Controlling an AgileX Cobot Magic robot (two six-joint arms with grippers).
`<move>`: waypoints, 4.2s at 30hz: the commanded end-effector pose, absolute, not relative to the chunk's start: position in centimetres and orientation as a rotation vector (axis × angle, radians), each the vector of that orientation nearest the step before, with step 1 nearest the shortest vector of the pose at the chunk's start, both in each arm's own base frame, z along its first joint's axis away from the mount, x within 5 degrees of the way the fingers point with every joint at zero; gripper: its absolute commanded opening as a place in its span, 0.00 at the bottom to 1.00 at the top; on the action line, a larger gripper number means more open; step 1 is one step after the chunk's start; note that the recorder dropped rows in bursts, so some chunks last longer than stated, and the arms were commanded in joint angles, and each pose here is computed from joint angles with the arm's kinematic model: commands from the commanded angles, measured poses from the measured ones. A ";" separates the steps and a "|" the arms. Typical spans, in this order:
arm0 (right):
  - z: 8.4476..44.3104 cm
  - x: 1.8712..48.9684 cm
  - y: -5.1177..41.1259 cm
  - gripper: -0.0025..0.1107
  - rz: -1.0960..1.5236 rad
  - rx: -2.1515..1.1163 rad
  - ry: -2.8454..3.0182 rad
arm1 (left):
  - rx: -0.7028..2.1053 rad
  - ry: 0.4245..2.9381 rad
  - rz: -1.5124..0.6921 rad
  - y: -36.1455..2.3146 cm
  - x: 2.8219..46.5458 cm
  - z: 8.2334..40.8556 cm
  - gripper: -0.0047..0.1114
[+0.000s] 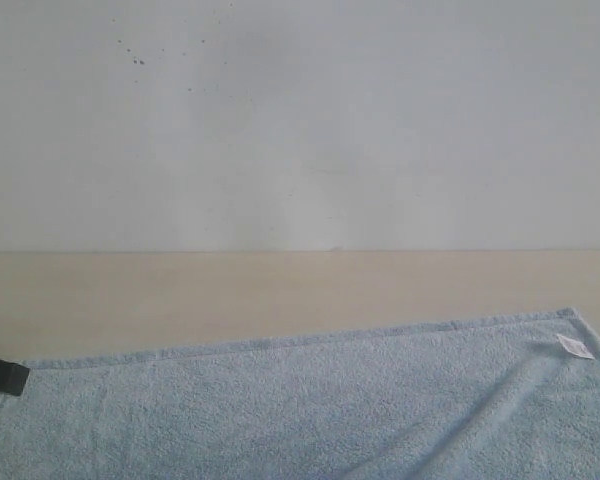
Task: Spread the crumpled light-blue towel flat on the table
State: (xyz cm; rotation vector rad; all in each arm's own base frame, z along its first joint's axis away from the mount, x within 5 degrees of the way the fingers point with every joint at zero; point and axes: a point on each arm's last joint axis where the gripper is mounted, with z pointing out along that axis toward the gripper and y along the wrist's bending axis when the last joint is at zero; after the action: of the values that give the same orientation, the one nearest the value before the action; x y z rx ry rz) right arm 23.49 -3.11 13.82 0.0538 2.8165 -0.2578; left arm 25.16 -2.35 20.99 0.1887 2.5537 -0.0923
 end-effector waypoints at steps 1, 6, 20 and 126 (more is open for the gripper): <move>13.8 23.7 -2.9 0.02 -0.222 0.016 2.800 | 0.188 2.533 -0.097 -2.4 25.3 21.3 0.08; 12.7 23.7 -2.8 0.02 -0.218 0.024 2.848 | 0.188 2.531 -0.097 -2.4 25.3 21.3 0.08; 11.3 22.2 -4.8 0.02 -0.543 0.247 3.000 | 0.193 2.531 -0.095 -2.4 25.3 21.3 0.08; 27.0 4.9 1.1 0.02 0.667 0.235 1.450 | 0.253 1.709 0.048 -0.6 3.2 26.0 0.08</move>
State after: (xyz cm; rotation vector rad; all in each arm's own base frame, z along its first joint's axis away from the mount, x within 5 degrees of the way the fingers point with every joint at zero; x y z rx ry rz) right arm 5.05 1.05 28.06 0.2537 1.4733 0.6553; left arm 3.15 -0.67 26.09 0.2496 1.7183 0.0380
